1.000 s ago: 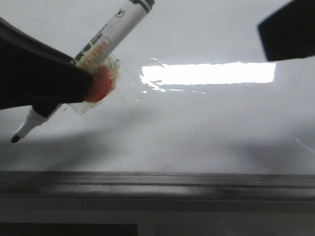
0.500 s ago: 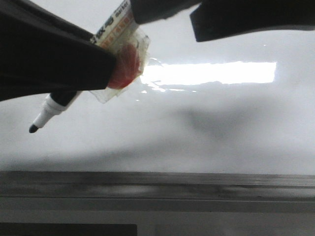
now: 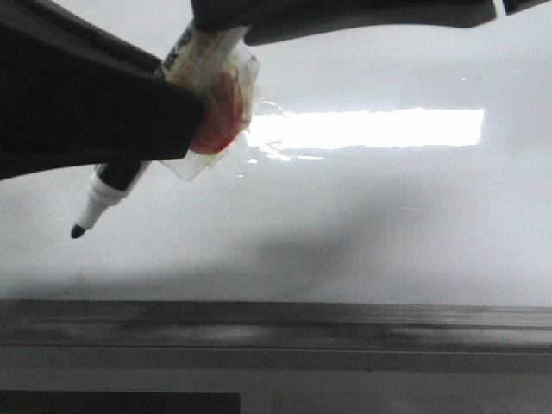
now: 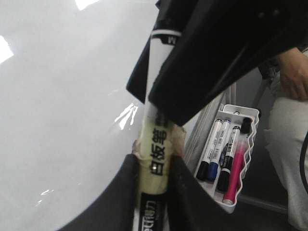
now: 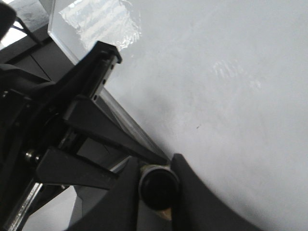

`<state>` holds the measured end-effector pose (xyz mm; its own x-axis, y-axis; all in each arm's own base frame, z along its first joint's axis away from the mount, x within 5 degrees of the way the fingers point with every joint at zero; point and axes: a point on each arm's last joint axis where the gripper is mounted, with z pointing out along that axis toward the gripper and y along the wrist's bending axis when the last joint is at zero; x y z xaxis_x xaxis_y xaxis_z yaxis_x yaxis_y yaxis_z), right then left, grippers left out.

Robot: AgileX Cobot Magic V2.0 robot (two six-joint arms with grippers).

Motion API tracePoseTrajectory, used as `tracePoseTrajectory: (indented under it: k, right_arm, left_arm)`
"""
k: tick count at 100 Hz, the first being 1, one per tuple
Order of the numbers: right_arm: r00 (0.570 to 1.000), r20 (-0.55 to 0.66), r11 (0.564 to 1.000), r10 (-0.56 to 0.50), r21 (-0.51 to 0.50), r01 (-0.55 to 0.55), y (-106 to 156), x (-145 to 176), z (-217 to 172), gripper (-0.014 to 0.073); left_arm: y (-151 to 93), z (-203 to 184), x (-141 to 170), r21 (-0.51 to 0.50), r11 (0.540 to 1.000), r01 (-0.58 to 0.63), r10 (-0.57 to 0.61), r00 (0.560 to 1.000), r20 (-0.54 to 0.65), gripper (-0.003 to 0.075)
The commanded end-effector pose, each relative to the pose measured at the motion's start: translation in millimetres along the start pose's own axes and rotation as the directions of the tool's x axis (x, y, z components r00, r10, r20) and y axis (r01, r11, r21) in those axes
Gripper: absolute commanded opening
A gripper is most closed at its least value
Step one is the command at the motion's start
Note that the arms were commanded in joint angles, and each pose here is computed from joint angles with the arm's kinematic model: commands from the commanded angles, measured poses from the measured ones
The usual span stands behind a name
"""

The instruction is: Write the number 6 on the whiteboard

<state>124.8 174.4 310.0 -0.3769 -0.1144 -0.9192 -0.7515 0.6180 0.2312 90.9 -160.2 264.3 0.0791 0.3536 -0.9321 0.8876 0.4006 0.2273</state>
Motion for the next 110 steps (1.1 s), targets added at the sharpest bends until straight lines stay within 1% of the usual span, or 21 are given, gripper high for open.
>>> tracePoseTrajectory:
  k: [1,10,14,17,24,29,31,32,36,39,47,55,60,69,82,96,103,110]
  right_arm:
    - [0.995,0.104,1.0,-0.01,-0.002,0.011,2.3,-17.6,-2.2,-0.0065]
    - [0.995,0.1,1.0,-0.01,-0.002,0.011,2.1,-17.0,-1.1,-0.0064]
    - [0.995,0.1,1.0,-0.01,-0.002,0.011,2.1,-17.1,-1.2,-0.0064]
    - [0.995,0.1,1.0,-0.01,-0.002,0.011,2.1,-17.1,-1.2,-0.0064]
    - [0.995,0.1,1.0,-0.005,-0.002,0.006,2.1,-17.1,-1.2,-0.0064]
    - [0.995,0.1,1.0,0.006,-0.003,-0.005,2.1,-17.1,-1.2,-0.0064]
    - [0.995,0.1,1.0,0.011,-0.004,-0.01,2.1,-17.1,-1.2,-0.0064]
    - [0.995,0.1,1.0,0.013,-0.004,-0.012,2.1,-17.1,-1.2,-0.0064]
    - [0.995,0.101,1.0,0.017,-0.003,-0.017,1.7,-17.2,-1.2,-0.0064]
    - [0.995,0.102,1.0,0.02,0.001,-0.02,0.8,-17.4,-1.2,-0.0064]
    - [0.994,0.103,0.999,0.033,0.021,-0.036,-4.0,-19.2,-1.6,-0.0064]
    - [0.991,0.115,0.997,0.062,0.048,-0.068,-10.8,-22.2,-2.3,-0.0064]
    - [0.99,0.119,0.995,0.07,0.065,-0.078,-14.9,-26.3,-3.4,-0.0064]
    - [0.986,0.148,0.992,0.076,0.092,-0.091,-21.1,-40.7,-6.7,-0.0064]
    - [0.973,0.22,0.986,0.071,0.13,-0.101,-29.5,-66.4,-11.0,-0.0064]
    - [0.962,0.263,0.975,0.07,0.186,-0.121,-43.9,-88.4,-10.2,-0.0064]
    - [0.966,0.25,0.971,0.066,0.206,-0.119,-49.5,-93.3,-5.0,-0.0064]
    - [0.972,0.223,0.969,0.069,0.216,-0.118,-53.4,-90.3,2.9,-0.0064]
  left_arm:
    - [1.3,-2.3,-21.9,0.004,1.0,0.016,-0.016,0.991,0.136,-0.0019]
    - [1.3,-2.2,-21.5,0.004,1.0,0.016,-0.016,0.991,0.132,-0.0015]
    - [1.3,-2.2,-21.3,0.004,1.0,0.016,-0.016,0.991,0.13,0.0006]
    - [1.3,-2.2,-21.3,0.004,1.0,0.016,-0.016,0.991,0.13,0.0037]
    - [1.7,-2.2,-21.2,0.002,1.0,0.018,-0.018,0.991,0.129,0.0169]
    - [2.8,-3.1,-21.4,-0.005,1.0,0.027,-0.026,0.991,0.131,0.0306]
    - [3.9,-4.2,-21.7,-0.011,1.0,0.028,-0.027,0.991,0.133,0.0337]
    - [4.0,-4.6,-21.9,-0.011,1.0,0.028,-0.026,0.991,0.135,0.0365]
    - [6.6,-6.9,-21.9,-0.027,0.999,0.044,-0.04,0.99,0.133,0.0424]
    - [8.7,-9.2,-21.8,-0.039,0.997,0.063,-0.057,0.99,0.131,0.0441]
    - [16.5,-19.1,-21.7,-0.089,0.992,0.091,-0.079,0.989,0.127,0.0433]
    - [25.5,-31.8,-21.2,-0.154,0.981,0.122,-0.103,0.987,0.125,0.0399]
    - [31.8,-41.0,-21.5,-0.199,0.966,0.163,-0.137,0.98,0.142,0.0378]
    - [42.2,-58.1,-22.9,-0.286,0.938,0.198,-0.149,0.971,0.185,0.0366]
    - [51.9,-71.5,-23.0,-0.374,0.902,0.218,-0.143,0.965,0.218,0.0366]
    - [57.2,-73.9,-21.1,-0.41,0.878,0.246,-0.164,0.961,0.224,0.0366]
    - [57.4,-74.0,-21.0,-0.411,0.878,0.246,-0.165,0.961,0.224,0.0366]
    - [57.4,-74.0,-21.0,-0.411,0.877,0.248,-0.166,0.96,0.225,0.0366]
